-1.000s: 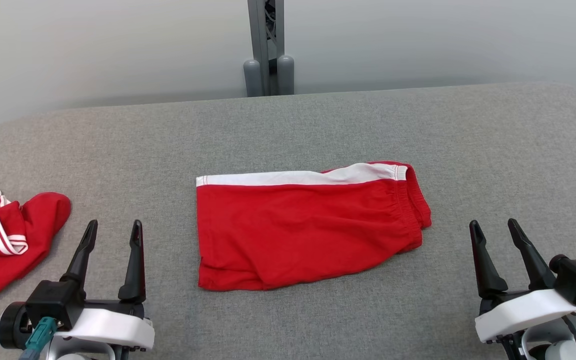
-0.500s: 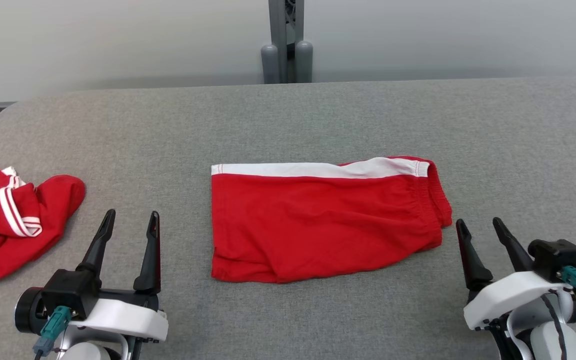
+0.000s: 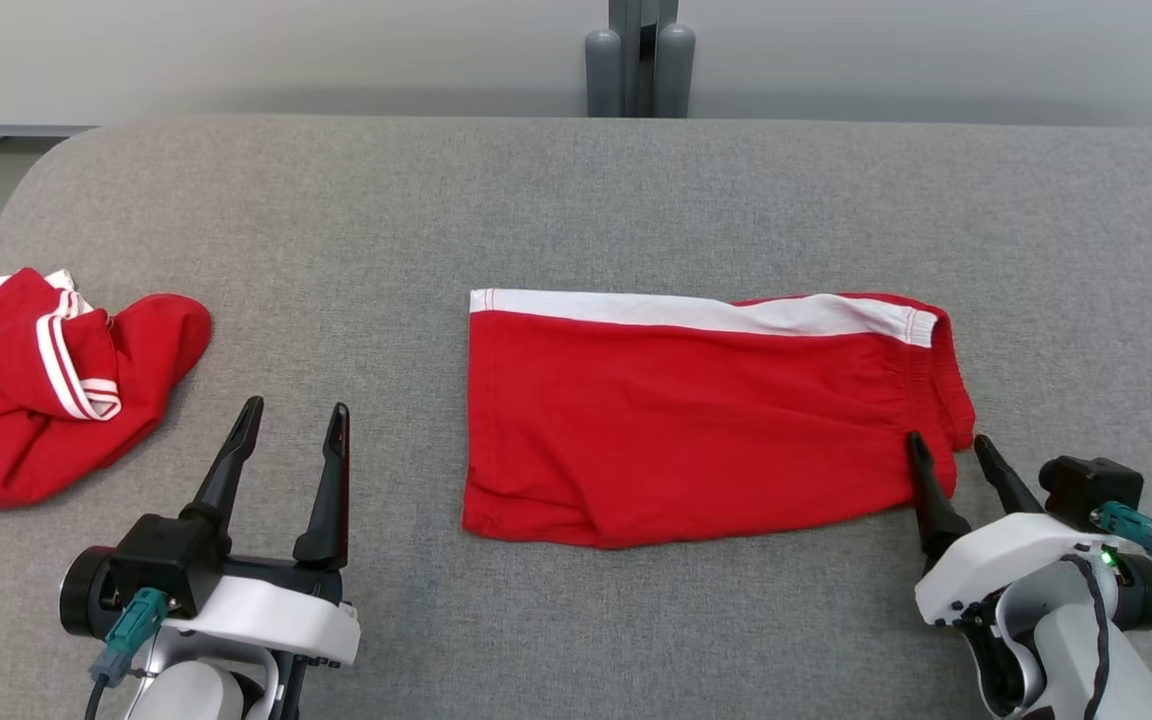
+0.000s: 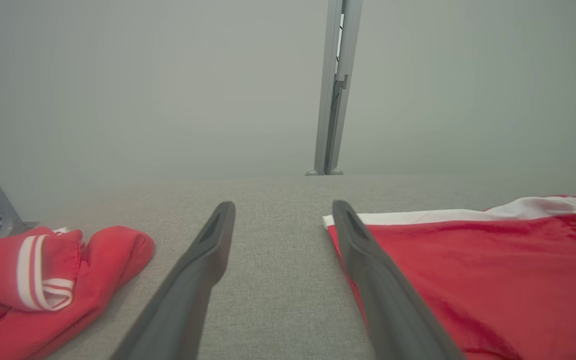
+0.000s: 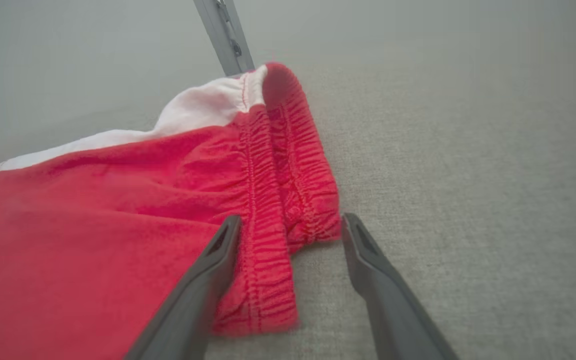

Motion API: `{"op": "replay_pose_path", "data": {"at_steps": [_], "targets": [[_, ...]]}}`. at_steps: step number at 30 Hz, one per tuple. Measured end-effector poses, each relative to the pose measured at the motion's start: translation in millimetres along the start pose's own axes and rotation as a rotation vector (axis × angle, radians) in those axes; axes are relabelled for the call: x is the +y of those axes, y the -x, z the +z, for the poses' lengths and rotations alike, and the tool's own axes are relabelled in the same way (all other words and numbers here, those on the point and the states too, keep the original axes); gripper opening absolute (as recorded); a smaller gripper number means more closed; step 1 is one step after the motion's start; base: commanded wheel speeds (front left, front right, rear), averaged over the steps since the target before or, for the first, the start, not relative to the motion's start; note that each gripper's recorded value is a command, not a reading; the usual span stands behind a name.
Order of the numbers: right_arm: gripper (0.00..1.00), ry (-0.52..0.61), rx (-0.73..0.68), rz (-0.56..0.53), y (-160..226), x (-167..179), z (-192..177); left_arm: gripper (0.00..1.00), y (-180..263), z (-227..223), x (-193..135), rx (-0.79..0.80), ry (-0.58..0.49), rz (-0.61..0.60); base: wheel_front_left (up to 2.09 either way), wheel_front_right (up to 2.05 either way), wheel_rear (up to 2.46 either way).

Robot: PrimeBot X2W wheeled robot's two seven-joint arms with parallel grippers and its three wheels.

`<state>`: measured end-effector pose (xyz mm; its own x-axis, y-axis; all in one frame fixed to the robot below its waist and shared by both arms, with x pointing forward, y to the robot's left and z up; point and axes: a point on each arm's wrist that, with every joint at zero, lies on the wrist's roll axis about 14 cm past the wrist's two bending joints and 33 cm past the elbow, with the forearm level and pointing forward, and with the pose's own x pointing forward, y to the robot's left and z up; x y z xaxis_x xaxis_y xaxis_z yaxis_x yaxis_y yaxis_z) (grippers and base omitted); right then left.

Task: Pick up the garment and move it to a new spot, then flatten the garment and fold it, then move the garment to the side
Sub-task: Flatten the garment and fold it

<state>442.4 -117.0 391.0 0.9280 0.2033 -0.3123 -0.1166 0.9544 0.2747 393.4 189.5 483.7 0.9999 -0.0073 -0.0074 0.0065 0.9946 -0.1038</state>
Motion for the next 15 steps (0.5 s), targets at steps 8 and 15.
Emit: {"op": "replay_pose_path", "data": {"at_steps": [8,15], "targets": [[0.44,-0.065,0.034,0.0,-5,2,-15,1.0,-10,-4,-8,0.008,0.006,-0.031,0.0,0.0,0.0],[0.0,-0.112,0.028,0.003,-4,5,-17,1.0,-14,-6,-13,0.012,0.009,-0.045,0.0,0.0,0.0]]}}
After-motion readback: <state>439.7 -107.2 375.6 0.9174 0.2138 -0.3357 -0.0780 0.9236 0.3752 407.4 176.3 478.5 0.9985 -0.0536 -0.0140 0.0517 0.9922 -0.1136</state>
